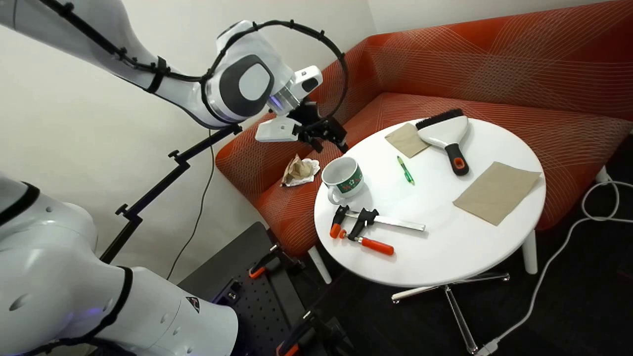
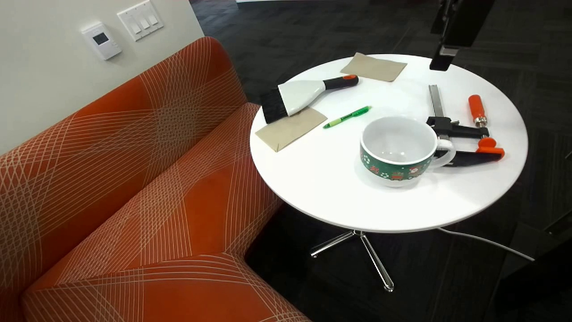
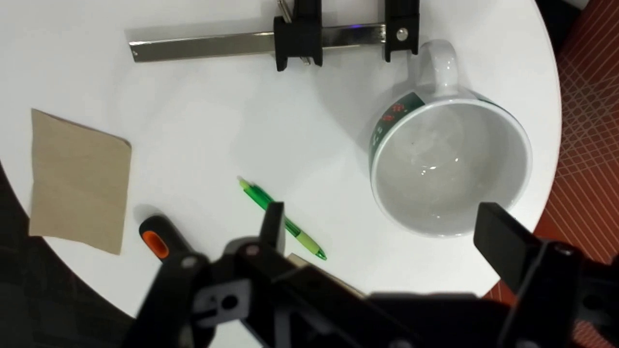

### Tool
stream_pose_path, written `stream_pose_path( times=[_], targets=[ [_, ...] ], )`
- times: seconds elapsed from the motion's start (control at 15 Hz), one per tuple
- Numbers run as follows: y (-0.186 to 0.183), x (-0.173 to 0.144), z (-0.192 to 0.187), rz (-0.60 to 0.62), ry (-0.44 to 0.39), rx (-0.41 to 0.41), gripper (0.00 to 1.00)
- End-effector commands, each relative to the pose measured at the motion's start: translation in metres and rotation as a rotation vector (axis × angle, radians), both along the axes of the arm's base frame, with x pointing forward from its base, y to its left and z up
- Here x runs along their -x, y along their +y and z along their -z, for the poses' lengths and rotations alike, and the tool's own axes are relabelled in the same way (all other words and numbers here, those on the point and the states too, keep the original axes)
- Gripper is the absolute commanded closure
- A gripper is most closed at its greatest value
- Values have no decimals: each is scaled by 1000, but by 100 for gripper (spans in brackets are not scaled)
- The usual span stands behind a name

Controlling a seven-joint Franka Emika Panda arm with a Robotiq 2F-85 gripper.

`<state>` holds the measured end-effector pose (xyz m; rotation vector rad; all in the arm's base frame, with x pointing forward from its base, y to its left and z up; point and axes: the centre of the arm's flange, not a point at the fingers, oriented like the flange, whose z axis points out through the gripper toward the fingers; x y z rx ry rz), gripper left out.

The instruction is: Move the green mug to the center of the table

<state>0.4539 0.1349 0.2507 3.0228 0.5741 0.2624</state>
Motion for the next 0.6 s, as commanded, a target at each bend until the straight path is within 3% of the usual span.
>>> stream_pose_path(
  times=[0.0,0.53],
  targets=[
    [0,-19,37,13,3,2,0],
    [6,-38,107,38,26,-65,0]
  ],
)
